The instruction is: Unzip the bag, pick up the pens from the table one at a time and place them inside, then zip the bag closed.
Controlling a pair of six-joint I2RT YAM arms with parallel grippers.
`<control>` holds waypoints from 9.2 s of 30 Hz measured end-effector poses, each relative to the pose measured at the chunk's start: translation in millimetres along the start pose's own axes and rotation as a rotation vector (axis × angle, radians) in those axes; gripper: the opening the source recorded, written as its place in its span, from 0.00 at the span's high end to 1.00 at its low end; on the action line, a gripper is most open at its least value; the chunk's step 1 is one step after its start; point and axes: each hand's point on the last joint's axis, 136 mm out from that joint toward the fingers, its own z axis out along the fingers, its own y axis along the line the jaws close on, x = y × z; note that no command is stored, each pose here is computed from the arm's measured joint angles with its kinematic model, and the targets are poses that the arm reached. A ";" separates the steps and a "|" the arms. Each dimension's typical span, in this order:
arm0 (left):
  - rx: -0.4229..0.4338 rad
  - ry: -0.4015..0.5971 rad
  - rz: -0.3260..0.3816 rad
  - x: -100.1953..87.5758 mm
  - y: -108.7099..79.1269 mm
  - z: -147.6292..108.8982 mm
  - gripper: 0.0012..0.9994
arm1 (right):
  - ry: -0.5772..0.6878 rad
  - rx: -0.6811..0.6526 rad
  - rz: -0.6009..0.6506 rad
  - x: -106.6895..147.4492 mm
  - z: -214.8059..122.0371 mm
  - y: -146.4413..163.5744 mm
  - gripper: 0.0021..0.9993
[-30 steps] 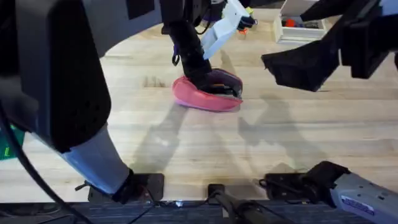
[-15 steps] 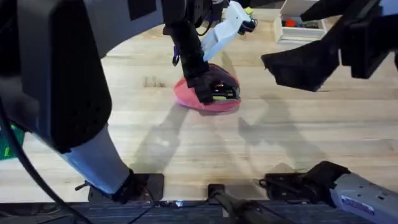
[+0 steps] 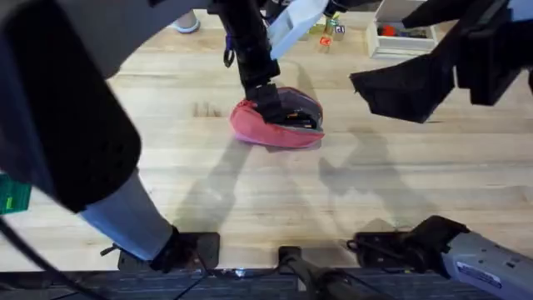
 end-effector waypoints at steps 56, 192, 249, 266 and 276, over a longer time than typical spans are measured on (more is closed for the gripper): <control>-0.242 -0.653 0.016 151.4 8.7 -38.0 0.01 | 0.036 -0.010 0.002 -9.9 36.2 -5.2 0.00; -0.207 -0.737 -0.010 160.0 11.7 -30.4 0.01 | 0.511 -0.205 0.959 30.8 278.0 102.4 0.04; -0.213 -0.736 -0.006 160.2 13.1 -30.5 0.01 | 0.406 -0.222 0.803 9.0 253.6 92.1 0.97; -0.235 -0.791 0.023 151.1 16.3 -37.4 0.01 | 0.415 -0.221 0.800 11.0 252.8 92.4 0.97; -0.232 -0.804 0.204 110.0 16.9 -30.2 0.01 | 0.415 -0.221 0.800 11.0 252.9 92.4 0.97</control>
